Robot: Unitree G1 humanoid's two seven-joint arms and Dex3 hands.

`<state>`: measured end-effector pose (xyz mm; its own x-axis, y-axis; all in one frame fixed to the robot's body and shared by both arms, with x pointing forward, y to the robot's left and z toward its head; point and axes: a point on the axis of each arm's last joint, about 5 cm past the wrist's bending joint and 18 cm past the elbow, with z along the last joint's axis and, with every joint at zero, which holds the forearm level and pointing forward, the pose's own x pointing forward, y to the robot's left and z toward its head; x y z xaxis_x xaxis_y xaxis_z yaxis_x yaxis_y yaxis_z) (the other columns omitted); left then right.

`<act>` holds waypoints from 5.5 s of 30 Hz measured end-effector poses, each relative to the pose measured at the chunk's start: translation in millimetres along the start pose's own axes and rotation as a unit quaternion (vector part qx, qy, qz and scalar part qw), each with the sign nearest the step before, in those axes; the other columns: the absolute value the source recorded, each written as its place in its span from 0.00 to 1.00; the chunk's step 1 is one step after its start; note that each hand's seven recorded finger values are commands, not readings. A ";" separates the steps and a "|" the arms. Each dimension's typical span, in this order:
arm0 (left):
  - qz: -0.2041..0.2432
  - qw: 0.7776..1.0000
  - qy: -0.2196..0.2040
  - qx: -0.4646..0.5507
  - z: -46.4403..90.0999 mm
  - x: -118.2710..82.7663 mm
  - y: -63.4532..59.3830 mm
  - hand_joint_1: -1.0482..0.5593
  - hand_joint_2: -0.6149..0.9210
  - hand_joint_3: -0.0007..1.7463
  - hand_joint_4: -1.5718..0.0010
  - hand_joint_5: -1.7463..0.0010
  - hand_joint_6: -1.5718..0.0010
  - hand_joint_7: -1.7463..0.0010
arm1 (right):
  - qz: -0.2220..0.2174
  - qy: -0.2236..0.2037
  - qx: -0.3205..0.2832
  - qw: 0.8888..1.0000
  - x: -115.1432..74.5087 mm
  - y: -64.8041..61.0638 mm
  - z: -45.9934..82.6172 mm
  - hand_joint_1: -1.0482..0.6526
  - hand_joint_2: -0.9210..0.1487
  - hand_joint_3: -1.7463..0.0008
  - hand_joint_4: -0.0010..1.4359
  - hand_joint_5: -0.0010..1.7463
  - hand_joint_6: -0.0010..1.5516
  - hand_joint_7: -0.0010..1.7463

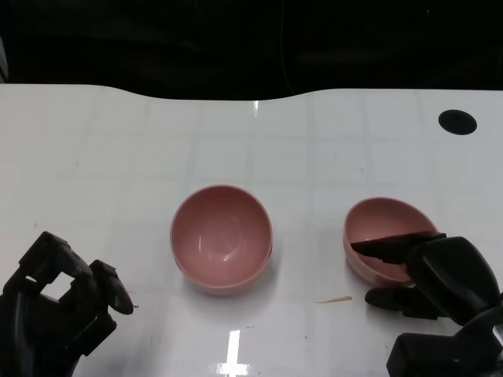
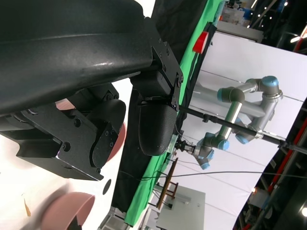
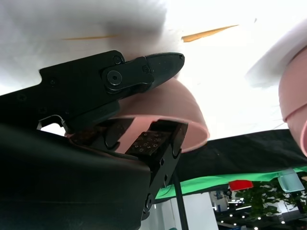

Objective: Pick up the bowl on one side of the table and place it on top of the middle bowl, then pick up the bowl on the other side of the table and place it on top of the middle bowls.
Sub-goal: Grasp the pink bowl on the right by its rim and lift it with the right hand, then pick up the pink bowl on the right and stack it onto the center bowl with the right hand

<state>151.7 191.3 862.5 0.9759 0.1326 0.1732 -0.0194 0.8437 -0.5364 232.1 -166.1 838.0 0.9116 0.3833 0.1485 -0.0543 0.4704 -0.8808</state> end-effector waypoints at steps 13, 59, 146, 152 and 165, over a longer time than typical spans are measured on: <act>0.001 1.000 -0.001 0.000 0.1 -0.1 0.2 0.70 0.80 0.86 0.38 0.00 0.52 0.00 | -0.074 -0.030 0.059 0.995 2.7 5.9 1.6 0.55 0.17 0.55 0.54 0.94 0.56 0.67; 0.007 1.000 -0.001 -0.002 -2.0 -0.1 -2.0 0.71 0.81 0.86 0.37 0.00 0.52 0.00 | -0.083 -0.308 0.078 0.945 77.4 -55.8 82.1 0.51 0.35 0.46 0.63 0.88 0.52 0.77; 0.011 1.000 0.000 0.006 -5.2 -0.6 -2.2 0.72 0.80 0.87 0.37 0.00 0.51 0.00 | 0.064 -0.308 0.047 0.948 91.2 -4.4 98.1 0.51 0.19 0.55 0.54 0.90 0.46 0.79; 0.012 1.000 -0.001 0.006 -5.4 -0.7 -2.4 0.72 0.81 0.87 0.37 0.00 0.51 0.00 | 0.065 -0.307 0.047 0.948 90.9 -4.1 97.6 0.51 0.18 0.54 0.53 0.92 0.46 0.80; 0.014 1.000 -0.001 0.004 -5.9 -0.5 -3.3 0.72 0.81 0.87 0.37 0.00 0.51 0.00 | 0.060 -0.302 0.043 0.951 90.9 -3.4 96.9 0.44 0.14 0.67 0.57 0.74 0.55 0.46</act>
<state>152.5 185.3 859.3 0.9744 0.1569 0.1607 -0.0478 0.8442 -0.5340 275.7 -55.8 898.1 0.4983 0.8123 0.3031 -0.1999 0.4478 -0.8715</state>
